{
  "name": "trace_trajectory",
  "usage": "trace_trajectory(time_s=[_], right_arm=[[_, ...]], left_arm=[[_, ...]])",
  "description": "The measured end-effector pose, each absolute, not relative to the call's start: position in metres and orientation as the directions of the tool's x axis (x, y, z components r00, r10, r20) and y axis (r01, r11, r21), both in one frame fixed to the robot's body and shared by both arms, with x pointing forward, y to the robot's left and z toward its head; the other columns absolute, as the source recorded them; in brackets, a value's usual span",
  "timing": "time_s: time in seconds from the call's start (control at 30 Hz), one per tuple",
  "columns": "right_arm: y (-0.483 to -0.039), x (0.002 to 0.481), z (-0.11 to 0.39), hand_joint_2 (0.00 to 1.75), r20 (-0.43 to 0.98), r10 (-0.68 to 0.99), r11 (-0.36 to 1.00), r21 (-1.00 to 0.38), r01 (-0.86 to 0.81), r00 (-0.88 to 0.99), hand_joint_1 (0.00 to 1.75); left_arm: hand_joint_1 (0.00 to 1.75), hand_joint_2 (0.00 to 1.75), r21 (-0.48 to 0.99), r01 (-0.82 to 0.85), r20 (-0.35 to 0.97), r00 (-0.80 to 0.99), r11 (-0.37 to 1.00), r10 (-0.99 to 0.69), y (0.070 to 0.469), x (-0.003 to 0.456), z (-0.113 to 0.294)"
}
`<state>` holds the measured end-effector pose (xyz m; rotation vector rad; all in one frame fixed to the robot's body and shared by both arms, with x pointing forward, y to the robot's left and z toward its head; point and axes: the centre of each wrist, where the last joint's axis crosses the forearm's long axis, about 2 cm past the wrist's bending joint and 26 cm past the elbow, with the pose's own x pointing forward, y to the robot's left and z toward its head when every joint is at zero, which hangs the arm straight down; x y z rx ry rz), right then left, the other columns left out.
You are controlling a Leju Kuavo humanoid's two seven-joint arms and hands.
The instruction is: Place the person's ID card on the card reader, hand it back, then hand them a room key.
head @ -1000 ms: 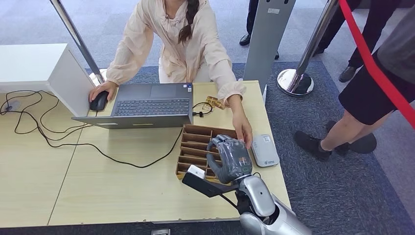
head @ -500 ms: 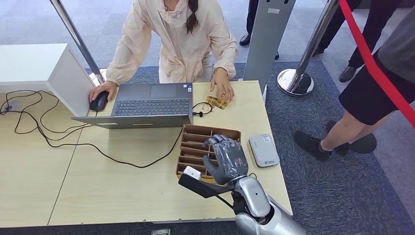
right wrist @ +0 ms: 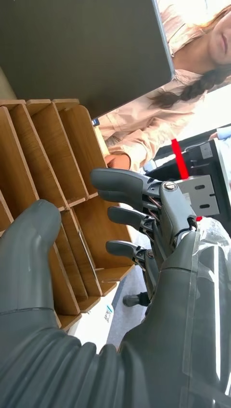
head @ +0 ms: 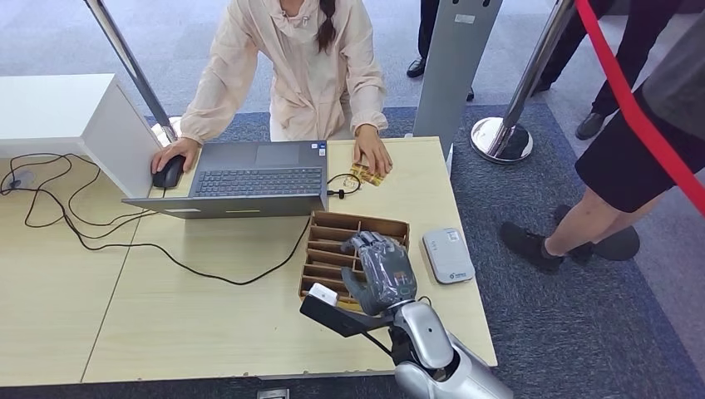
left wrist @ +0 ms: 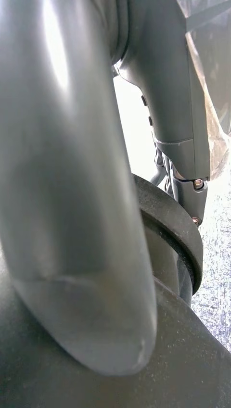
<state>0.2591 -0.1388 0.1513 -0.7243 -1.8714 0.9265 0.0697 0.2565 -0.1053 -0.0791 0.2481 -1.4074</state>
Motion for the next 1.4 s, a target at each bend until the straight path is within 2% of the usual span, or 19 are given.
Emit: trace_trajectory(time_s=[0.73,1.23,1.4], right_arm=[[-0.137,0.264,0.14,1.75,0.414,0.818,0.514,-0.838,0.185,-0.399,0.82],[-0.14,0.266,0.138,1.75,0.382,0.843,0.479,-0.853,0.206,-0.379,0.96],[-0.14,0.265,0.138,1.75,0.29,0.882,0.405,-0.87,0.282,-0.371,1.0]], left_arm=[[0.0,0.0,-0.206,0.965,-0.127,0.14,0.164,-0.982,0.256,0.07,-0.105],[0.0,0.0,-0.206,0.965,-0.129,0.139,0.164,-0.982,0.256,0.07,-0.105],[0.0,0.0,-0.207,0.964,-0.13,0.139,0.164,-0.982,0.256,0.07,-0.105]])
